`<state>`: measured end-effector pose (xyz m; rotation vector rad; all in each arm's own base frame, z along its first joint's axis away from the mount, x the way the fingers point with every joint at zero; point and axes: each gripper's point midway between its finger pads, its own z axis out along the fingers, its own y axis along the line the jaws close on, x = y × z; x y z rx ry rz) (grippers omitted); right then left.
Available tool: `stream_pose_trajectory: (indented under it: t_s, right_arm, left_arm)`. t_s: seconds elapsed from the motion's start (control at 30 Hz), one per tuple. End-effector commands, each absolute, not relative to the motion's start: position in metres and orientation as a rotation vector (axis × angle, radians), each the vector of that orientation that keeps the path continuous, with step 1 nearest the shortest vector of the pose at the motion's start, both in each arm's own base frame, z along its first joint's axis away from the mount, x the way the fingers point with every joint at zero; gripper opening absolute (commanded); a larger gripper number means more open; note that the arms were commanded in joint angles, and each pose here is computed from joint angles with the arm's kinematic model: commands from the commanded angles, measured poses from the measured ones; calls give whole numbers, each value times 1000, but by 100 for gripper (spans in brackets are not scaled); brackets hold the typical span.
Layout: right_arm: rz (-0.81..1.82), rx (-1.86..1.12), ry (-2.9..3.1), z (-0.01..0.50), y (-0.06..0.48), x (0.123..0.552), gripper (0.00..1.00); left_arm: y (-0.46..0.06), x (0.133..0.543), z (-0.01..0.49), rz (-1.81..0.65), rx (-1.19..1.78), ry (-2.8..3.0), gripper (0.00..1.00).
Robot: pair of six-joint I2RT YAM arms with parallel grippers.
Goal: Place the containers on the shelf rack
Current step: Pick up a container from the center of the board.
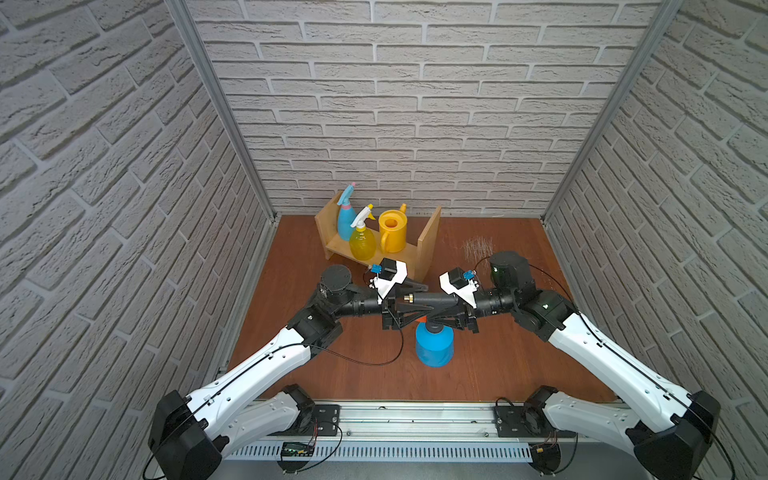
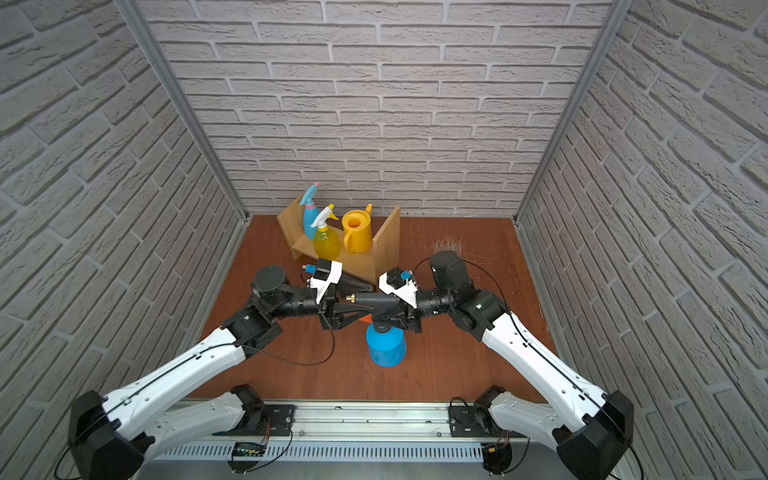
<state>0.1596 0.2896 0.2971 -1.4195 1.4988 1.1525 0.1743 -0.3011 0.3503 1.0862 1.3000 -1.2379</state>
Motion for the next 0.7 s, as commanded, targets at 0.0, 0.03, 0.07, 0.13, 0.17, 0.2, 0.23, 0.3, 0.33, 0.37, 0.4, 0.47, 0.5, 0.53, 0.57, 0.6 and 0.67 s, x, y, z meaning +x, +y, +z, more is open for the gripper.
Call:
stream_pose_trajectory:
  t_s: [0.0, 0.03, 0.07, 0.13, 0.17, 0.2, 0.23, 0.3, 0.33, 0.37, 0.4, 0.47, 0.5, 0.53, 0.57, 0.6, 0.67]
  right_arm:
    - [1135, -1432, 1398, 321, 293, 157, 4]
    - [1136, -1435, 1395, 322, 294, 156, 4]
    - [1135, -1435, 1395, 322, 294, 155, 4]
    - [1133, -1437, 1391, 325, 294, 154, 4]
    - [1129, -1437, 1390, 326, 294, 154, 4]
    - [1126, -1438, 1387, 327, 295, 153, 4]
    - [1125, -1439, 1386, 327, 295, 153, 4]
    - [1121, -1442, 1386, 327, 295, 152, 4]
    - [1119, -1443, 1390, 327, 295, 152, 5]
    - [1119, -1444, 1394, 326, 295, 152, 8]
    - [1115, -1442, 1399, 326, 296, 152, 13]
    - [1104, -1441, 1400, 327, 297, 154, 30]
    - [1097, -1440, 1400, 327, 297, 154, 39]
    - [1085, -1437, 1401, 328, 297, 156, 44]
    - [1075, -1433, 1405, 328, 297, 156, 49]
    - [1060, -1425, 1407, 328, 296, 158, 53]
    - [1035, -1409, 1417, 327, 294, 160, 64]
  left_arm:
    - [-301, 165, 376, -1246, 1098, 1196, 55]
    - [-301, 164, 376, -1254, 1105, 1196, 51]
    - [-301, 163, 375, -1260, 1112, 1194, 47]
    - [-302, 160, 374, -1269, 1127, 1193, 37]
    - [-301, 158, 374, -1273, 1135, 1188, 33]
    - [-301, 157, 374, -1278, 1144, 1183, 29]
    - [-301, 155, 374, -1284, 1152, 1178, 24]
    - [-300, 152, 376, -1290, 1159, 1167, 15]
    - [-300, 151, 378, -1290, 1161, 1162, 13]
    - [-300, 150, 379, -1288, 1162, 1156, 8]
    - [-299, 149, 381, -1283, 1164, 1148, 4]
    - [-297, 149, 381, -1264, 1169, 1148, 0]
    - [-296, 149, 380, -1252, 1171, 1152, 0]
    - [-295, 148, 379, -1240, 1174, 1155, 0]
    - [-294, 149, 378, -1222, 1173, 1159, 0]
    - [-293, 149, 376, -1204, 1170, 1162, 0]
    - [-288, 152, 372, -1154, 1155, 1176, 0]
